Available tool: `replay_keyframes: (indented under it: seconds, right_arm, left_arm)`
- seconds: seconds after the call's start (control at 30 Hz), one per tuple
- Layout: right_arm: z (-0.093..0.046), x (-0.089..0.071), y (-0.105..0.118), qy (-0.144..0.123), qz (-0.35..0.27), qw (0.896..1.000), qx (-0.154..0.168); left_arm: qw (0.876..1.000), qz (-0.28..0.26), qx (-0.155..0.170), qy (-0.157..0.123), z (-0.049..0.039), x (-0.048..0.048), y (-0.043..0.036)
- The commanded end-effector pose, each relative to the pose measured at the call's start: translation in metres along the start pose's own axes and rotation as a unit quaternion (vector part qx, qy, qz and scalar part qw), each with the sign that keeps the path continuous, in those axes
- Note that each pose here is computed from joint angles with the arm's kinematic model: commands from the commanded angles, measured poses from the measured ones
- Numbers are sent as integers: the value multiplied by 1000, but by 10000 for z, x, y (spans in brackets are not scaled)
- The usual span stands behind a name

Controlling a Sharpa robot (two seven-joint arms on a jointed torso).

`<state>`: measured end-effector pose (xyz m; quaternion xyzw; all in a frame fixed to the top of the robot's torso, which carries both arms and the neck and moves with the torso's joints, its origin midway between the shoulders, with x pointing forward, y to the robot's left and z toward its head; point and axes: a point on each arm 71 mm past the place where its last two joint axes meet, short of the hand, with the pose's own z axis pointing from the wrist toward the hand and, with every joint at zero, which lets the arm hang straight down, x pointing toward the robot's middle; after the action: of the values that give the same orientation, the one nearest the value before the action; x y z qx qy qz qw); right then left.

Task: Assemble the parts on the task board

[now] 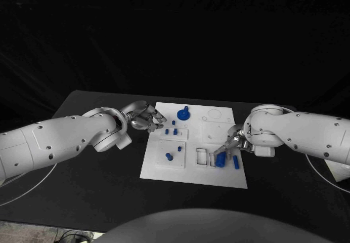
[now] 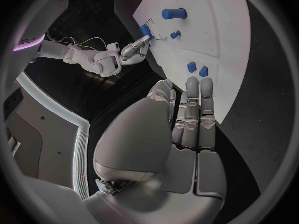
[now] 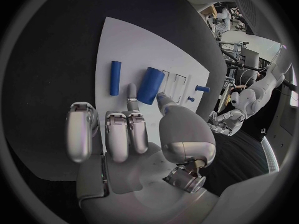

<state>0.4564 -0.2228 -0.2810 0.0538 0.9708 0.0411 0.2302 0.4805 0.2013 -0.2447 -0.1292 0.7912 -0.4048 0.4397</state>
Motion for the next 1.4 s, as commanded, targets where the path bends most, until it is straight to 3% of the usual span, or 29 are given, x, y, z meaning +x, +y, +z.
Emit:
replay_keyframes:
  seconds: [0.03, 0.4, 0.83, 1.23, 1.4]
  right_arm:
    - [18, 19, 6, 3, -9, 1000, 3]
    - [93, 79, 31, 14, 13, 1000, -3]
    - [83, 101, -9, 15, 39, 999, -11]
    - [-102, -77, 97, -1, 41, 999, -27]
    - [-144, -90, 220, 10, 47, 998, -42]
  left_arm:
    - [1000, -3, 1, 10, 9, 24, -15]
    - [1000, -3, -2, 14, 11, 33, -16]
    - [1000, -3, -5, 16, 9, 33, -5]
    - [1000, -3, -8, 17, 11, 33, 3]
    - [1000, -3, -8, 19, 18, 40, 1]
